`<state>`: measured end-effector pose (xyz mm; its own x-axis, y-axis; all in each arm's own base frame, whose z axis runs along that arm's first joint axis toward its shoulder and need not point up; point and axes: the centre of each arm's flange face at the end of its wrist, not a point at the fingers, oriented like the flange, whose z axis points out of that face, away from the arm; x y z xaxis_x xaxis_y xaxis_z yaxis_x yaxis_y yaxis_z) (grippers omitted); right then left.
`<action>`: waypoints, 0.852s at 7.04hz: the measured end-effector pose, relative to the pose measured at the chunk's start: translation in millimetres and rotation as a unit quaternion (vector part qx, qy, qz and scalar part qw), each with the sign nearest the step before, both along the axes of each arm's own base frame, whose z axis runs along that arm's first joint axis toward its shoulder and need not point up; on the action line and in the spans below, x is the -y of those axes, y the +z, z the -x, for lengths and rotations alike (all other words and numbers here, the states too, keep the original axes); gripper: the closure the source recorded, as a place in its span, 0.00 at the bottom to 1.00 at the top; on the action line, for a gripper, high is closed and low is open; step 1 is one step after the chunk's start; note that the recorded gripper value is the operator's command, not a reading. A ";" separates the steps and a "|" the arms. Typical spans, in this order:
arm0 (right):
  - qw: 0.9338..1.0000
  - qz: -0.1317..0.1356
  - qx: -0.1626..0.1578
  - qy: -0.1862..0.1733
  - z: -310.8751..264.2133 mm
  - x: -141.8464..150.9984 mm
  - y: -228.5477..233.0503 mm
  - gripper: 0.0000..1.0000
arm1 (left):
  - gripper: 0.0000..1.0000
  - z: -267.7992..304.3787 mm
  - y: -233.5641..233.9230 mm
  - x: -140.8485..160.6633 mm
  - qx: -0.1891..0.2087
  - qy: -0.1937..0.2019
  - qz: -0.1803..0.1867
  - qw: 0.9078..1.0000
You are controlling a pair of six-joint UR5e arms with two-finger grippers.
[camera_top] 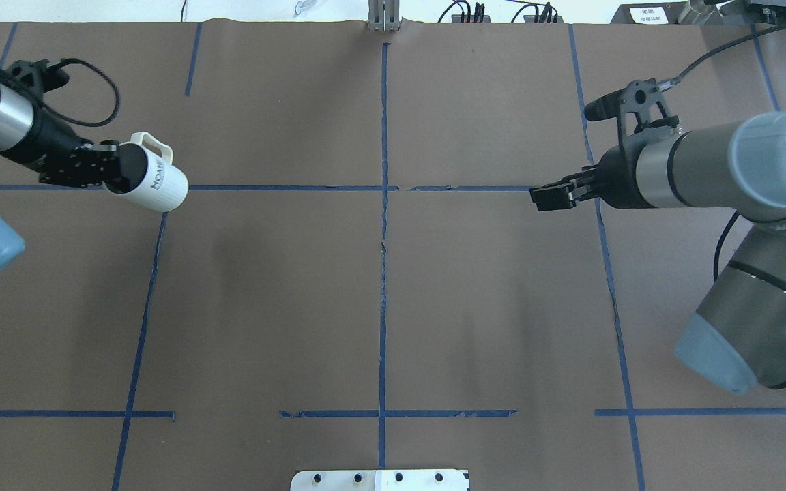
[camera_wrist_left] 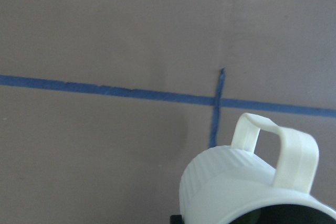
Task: Left arm hands cup to right arm to dump lemon
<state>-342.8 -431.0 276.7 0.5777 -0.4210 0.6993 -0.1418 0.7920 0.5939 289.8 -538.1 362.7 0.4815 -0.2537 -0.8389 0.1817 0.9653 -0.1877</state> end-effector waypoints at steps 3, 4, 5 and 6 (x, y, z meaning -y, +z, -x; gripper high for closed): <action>0.993 -0.074 0.019 0.088 75.8 -48.7 -59.2 0.00 | 1.00 -116.0 -171.7 -8.3 0.047 -0.012 0.096 0.994; 0.988 -0.100 0.017 0.120 95.9 -70.8 -70.7 0.00 | 1.00 -137.4 -212.3 -15.5 0.047 -0.017 0.118 0.992; 0.982 -0.118 0.015 0.143 110.7 -90.5 -77.7 0.00 | 1.00 -157.1 -238.5 -16.0 0.046 -0.021 0.136 0.989; 0.978 -0.131 0.014 0.161 120.6 -105.6 -82.5 0.00 | 1.00 -178.6 -257.5 -13.0 0.050 -0.022 0.153 0.987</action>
